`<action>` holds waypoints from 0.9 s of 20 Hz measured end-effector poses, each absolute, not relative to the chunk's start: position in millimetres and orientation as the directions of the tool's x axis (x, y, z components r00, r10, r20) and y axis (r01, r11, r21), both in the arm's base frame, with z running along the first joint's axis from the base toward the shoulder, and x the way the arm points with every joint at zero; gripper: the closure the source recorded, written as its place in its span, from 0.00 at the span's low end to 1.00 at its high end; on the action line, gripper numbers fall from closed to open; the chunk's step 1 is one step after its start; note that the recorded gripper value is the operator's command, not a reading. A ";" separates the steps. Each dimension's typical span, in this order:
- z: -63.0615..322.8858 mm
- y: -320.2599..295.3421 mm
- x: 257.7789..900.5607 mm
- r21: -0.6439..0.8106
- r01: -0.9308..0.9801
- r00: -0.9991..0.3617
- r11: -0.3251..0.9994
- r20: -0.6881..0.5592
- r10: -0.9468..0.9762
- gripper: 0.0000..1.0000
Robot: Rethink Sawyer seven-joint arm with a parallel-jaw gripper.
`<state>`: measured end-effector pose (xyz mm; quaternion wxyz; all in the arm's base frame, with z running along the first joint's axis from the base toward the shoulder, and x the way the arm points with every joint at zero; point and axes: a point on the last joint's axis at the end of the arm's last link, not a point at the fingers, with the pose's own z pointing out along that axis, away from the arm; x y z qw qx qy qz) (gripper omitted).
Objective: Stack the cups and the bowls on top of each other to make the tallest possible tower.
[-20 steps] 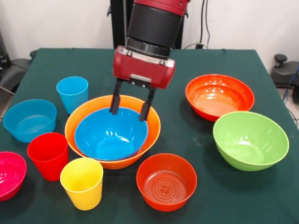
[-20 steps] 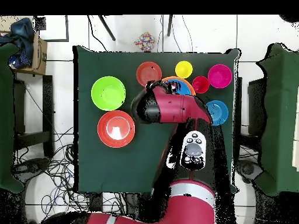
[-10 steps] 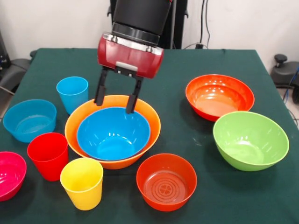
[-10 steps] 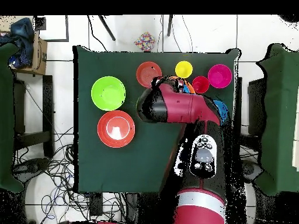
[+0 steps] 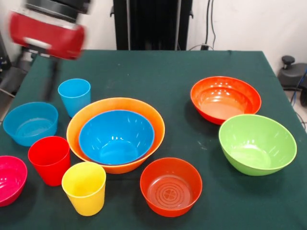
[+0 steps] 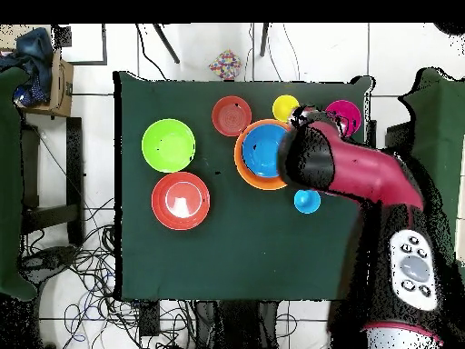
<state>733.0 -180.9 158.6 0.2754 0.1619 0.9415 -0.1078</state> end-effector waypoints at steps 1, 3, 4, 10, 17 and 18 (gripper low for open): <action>159.9 -189.8 732.0 -0.112 0.375 -0.791 0.920 -0.556 0.255 0.00; 161.9 -210.0 729.0 -0.111 0.400 -0.781 0.910 -0.561 0.275 0.00; 162.5 -230.7 725.2 -0.111 0.424 -0.771 0.899 -0.564 0.295 0.00; 160.6 -258.0 722.3 -0.113 0.451 -0.759 0.885 -0.570 0.314 0.00; 155.1 -250.2 732.8 -0.070 0.442 -0.752 0.894 -0.573 0.327 0.00; 152.2 -248.3 733.6 -0.068 0.438 -0.754 0.896 -0.571 0.325 0.00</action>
